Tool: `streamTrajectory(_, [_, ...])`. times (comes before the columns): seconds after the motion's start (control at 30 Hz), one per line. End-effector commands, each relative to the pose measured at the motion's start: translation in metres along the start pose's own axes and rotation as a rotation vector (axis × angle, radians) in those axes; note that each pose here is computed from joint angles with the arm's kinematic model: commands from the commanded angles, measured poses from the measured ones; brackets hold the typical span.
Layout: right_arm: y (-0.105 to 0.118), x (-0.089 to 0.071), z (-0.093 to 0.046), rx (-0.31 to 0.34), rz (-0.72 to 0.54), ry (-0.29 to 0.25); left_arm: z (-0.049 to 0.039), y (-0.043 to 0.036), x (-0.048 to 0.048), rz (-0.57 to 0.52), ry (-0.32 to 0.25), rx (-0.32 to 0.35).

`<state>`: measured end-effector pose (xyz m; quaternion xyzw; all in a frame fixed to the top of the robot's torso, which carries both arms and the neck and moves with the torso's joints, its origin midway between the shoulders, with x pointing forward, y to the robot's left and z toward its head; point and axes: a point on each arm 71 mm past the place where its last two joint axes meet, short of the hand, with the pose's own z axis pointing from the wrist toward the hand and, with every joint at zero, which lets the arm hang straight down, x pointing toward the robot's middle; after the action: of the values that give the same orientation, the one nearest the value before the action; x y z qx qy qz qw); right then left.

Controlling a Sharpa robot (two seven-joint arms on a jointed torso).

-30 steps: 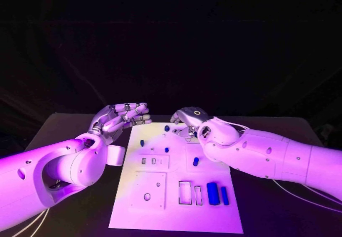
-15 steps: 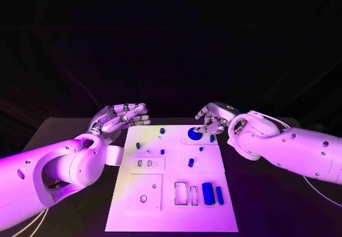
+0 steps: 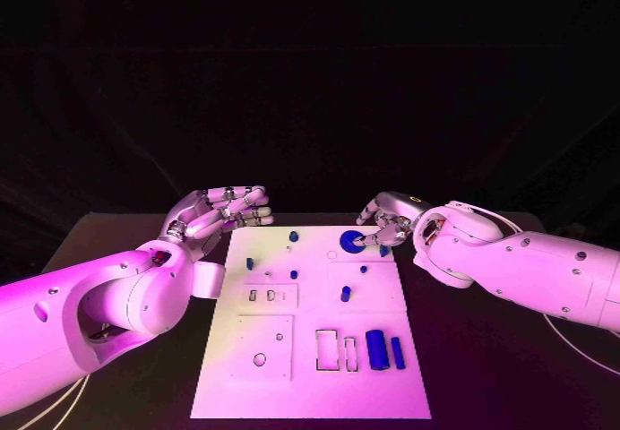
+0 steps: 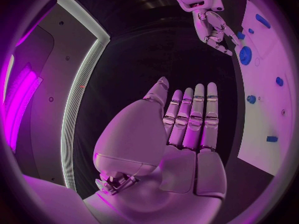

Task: Assemble the parts on the task board

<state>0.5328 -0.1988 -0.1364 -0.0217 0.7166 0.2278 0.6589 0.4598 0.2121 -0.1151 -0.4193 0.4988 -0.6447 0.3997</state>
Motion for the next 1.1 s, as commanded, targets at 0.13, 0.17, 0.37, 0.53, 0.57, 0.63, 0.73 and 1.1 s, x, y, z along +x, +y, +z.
streamTrajectory(0.13, [-0.001,0.007,0.007,0.021,-0.027,0.036,0.0007,-0.0007,0.0025,-0.011,0.022,0.006])
streamTrajectory(0.17, [-0.001,0.007,0.007,0.023,-0.029,0.037,0.0007,-0.0007,0.0025,-0.011,0.022,0.006])
streamTrajectory(0.37, [0.001,0.012,0.012,0.031,-0.035,0.056,0.0011,-0.0007,0.0018,-0.01,0.02,0.008])
streamTrajectory(0.53, [0.003,0.017,0.014,0.034,-0.038,0.069,0.0012,-0.0006,0.002,-0.01,0.02,0.008])
streamTrajectory(0.57, [0.003,0.017,0.015,0.035,-0.04,0.071,0.0012,-0.0006,0.002,-0.01,0.02,0.008])
streamTrajectory(0.63, [0.003,0.018,0.016,0.037,-0.047,0.074,0.0012,-0.0006,0.002,-0.01,0.02,0.008])
streamTrajectory(0.73, [0.003,0.019,0.017,0.041,-0.056,0.076,0.0012,-0.0007,0.002,-0.01,0.019,0.008])
streamTrajectory(1.1, [0.002,0.021,0.019,0.045,-0.058,0.081,0.001,-0.001,0.0016,-0.009,0.018,0.012])
